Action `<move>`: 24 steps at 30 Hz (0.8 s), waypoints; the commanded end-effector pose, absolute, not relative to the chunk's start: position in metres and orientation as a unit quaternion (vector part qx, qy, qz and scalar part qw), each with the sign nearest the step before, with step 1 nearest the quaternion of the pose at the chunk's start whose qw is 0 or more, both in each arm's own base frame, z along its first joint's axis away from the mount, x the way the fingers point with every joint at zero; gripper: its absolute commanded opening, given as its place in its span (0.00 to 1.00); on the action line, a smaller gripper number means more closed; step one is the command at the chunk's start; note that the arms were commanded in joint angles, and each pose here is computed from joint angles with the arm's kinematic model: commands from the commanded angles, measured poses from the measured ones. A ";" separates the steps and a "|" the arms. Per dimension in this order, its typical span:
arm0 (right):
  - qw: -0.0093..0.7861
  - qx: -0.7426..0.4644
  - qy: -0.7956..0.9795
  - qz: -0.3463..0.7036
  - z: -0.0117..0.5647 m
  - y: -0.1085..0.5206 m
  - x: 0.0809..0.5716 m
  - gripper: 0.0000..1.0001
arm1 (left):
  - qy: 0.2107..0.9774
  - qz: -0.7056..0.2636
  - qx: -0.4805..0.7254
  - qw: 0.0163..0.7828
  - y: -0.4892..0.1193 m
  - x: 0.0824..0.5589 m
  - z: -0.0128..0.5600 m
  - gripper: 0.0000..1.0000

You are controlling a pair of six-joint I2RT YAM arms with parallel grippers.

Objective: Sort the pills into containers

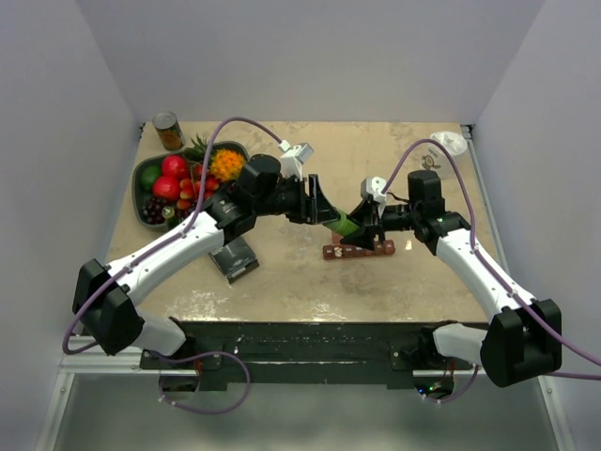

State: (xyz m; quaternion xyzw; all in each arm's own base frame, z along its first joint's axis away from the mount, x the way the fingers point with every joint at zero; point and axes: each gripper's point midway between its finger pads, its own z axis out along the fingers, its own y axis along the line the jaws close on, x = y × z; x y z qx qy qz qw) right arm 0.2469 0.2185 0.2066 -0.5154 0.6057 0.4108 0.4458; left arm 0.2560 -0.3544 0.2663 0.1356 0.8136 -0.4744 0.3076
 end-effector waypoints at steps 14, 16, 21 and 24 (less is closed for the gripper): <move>0.477 -0.539 0.547 0.427 0.241 0.226 0.240 0.00 | 0.717 -0.531 0.344 0.293 -0.352 0.242 0.247 0.41; 0.466 -0.531 0.545 0.451 0.242 0.229 0.234 0.00 | 0.700 -0.532 0.385 0.282 -0.353 0.239 0.239 0.41; 0.453 -0.512 0.538 0.494 0.249 0.236 0.228 0.00 | 0.684 -0.526 0.431 0.264 -0.357 0.239 0.229 0.39; 0.446 -0.498 0.540 0.511 0.250 0.238 0.229 0.00 | 0.679 -0.519 0.441 0.272 -0.355 0.240 0.227 0.40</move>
